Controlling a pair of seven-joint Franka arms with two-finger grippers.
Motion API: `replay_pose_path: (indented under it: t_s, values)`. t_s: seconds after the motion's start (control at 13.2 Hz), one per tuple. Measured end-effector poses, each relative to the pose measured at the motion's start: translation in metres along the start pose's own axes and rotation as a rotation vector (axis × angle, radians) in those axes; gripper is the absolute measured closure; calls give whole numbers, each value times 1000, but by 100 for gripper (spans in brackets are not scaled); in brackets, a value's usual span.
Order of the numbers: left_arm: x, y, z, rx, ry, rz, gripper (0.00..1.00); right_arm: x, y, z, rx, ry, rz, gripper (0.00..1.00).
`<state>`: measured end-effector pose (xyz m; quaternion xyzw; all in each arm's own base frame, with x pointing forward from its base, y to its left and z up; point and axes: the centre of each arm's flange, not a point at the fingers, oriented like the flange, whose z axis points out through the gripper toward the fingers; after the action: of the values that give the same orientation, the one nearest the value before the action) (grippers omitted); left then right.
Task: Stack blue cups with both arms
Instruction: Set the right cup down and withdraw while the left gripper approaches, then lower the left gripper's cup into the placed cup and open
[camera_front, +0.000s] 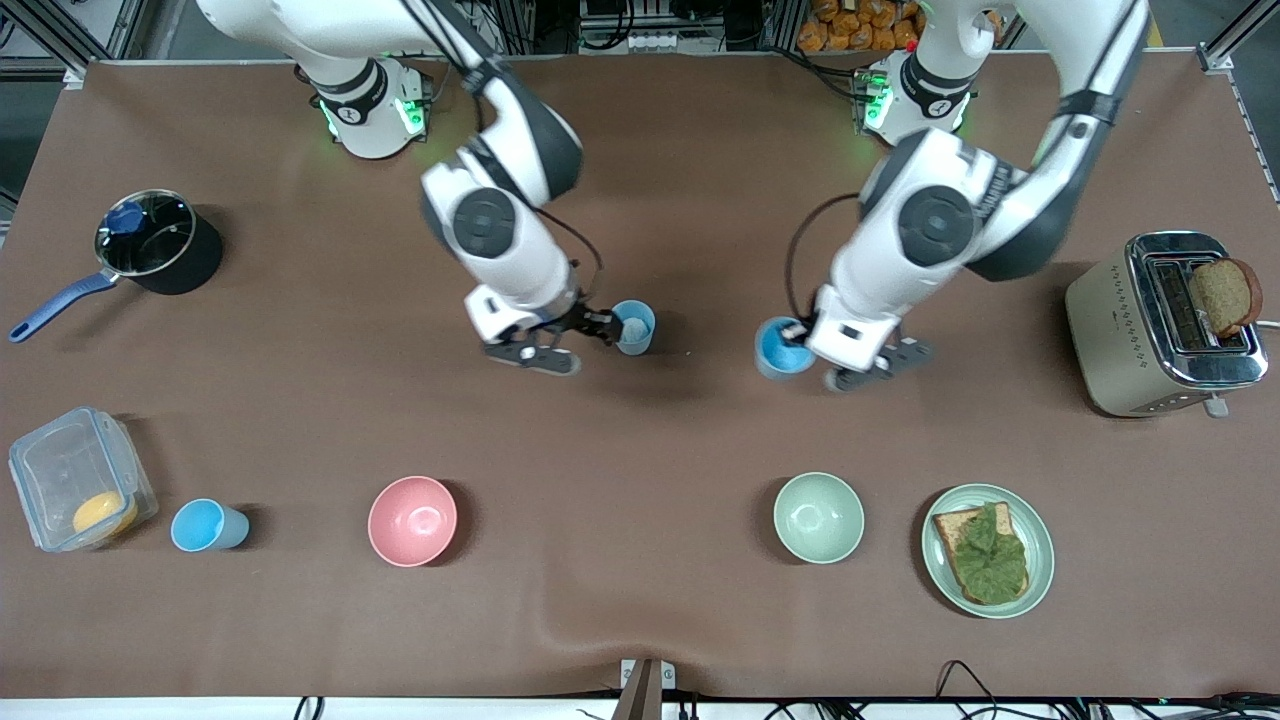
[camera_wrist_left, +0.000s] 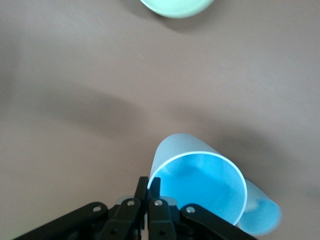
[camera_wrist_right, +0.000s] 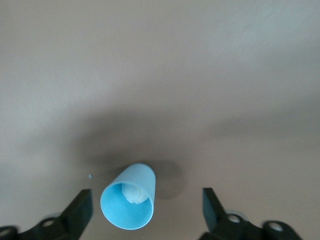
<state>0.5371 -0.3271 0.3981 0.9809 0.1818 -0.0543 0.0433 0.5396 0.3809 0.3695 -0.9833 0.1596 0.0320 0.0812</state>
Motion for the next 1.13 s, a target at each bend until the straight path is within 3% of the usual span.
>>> replay_pose_path:
  t_s: [0.23,0.45,0.68,0.83,1.13]
  values:
    - [-55,55,4,-19,-13,-47,97,48,57,-73,5,28,42,0]
    - [-101,104,28,-45,-44,-110,97,77,133,-143,-35,-3,-90,0]
    - [-115,125,59,-61,-34,-128,97,99,222,-209,-38,-32,-231,0]
    - [-118,129,81,-35,-25,-122,97,114,275,-235,-26,-18,-286,0]
    - [-121,132,105,-17,-47,-116,97,125,308,-243,-21,-14,-357,0]
